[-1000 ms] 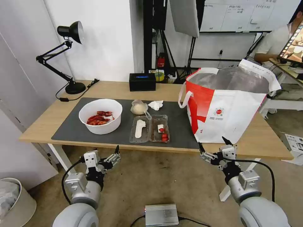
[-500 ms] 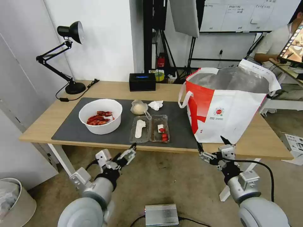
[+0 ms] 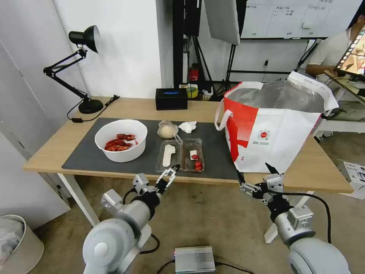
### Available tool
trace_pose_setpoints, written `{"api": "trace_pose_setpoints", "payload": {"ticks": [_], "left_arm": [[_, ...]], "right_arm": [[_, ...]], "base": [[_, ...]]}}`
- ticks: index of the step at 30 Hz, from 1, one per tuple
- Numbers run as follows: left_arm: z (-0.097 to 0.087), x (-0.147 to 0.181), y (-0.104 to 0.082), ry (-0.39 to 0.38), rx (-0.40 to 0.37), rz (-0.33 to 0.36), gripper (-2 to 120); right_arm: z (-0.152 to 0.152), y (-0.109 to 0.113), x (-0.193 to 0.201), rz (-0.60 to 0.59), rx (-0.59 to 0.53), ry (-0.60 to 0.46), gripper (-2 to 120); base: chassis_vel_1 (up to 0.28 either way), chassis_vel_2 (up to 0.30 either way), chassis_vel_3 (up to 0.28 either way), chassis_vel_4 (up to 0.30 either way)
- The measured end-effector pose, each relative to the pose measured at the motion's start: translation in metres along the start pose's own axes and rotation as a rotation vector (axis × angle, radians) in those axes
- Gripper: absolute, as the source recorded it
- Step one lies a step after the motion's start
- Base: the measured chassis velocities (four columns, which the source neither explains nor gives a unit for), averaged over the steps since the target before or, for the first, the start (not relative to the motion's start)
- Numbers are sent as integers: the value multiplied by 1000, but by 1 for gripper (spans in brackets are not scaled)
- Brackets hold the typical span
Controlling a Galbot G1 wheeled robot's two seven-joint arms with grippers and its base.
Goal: Pick up the trash from the table and place it into the takeout bag.
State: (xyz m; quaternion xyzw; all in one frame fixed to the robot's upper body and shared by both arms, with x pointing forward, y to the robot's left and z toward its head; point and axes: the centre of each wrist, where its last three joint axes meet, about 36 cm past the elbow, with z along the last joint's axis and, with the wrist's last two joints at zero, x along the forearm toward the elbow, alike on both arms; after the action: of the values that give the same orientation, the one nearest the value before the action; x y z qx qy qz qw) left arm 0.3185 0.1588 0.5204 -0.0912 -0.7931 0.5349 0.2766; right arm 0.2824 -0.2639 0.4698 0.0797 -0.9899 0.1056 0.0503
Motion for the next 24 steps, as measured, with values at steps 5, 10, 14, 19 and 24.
{"api": "trace_pose_setpoints", "payload": {"ticks": [5, 10, 14, 19, 24], "left_arm": [[1, -19, -5, 20, 16, 11, 100], [-4, -46, -7, 21, 1, -5, 100], [-10, -59, -7, 10, -2, -23, 100], [-14, -72, -3, 4, -6, -51, 100], [-14, -74, -3, 6, -7, -59, 100]], "right_arm": [[-1, 0, 1, 6, -1, 0, 100], [0, 3, 4, 14, -5, 5, 100], [1, 4, 6, 18, -6, 9, 100], [1, 4, 7, 24, -6, 7, 100], [1, 4, 7, 32, -7, 3, 100]], "base": [[0, 0, 0, 0], [0, 0, 0, 0], [0, 0, 0, 0], [0, 0, 0, 0], [0, 0, 0, 0]]}}
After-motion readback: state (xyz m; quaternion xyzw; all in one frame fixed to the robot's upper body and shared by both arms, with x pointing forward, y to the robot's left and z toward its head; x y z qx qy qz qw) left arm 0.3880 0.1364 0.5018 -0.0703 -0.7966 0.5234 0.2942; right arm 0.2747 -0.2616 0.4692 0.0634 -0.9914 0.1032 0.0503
